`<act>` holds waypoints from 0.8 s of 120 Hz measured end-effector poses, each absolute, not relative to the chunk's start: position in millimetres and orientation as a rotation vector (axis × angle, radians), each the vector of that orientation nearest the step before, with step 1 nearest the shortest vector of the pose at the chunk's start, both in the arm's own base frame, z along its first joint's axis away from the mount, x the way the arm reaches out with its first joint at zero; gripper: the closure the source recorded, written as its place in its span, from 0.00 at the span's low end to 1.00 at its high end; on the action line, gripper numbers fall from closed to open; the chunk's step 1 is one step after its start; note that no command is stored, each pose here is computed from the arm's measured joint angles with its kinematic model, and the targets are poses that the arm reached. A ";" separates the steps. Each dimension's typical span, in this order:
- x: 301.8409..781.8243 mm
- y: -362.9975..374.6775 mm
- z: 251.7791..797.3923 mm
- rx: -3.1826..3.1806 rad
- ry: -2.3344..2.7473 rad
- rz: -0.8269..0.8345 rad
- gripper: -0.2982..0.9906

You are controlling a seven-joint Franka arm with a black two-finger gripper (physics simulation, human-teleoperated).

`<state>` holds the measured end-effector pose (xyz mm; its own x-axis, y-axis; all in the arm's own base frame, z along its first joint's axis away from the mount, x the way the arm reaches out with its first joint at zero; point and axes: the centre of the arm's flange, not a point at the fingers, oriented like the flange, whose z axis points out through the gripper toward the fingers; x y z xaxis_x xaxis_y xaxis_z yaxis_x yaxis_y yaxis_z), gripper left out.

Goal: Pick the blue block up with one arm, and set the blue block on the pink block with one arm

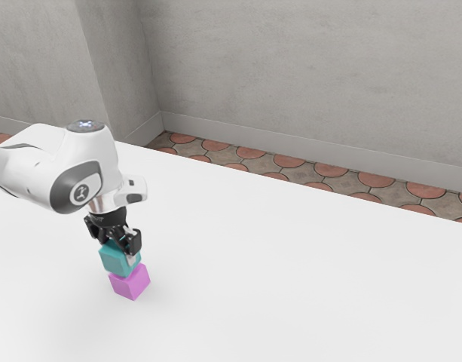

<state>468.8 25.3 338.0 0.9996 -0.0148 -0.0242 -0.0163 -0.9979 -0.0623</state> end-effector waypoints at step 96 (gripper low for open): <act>499.3 23.7 445.2 -3.030 0.039 -0.053 0.24</act>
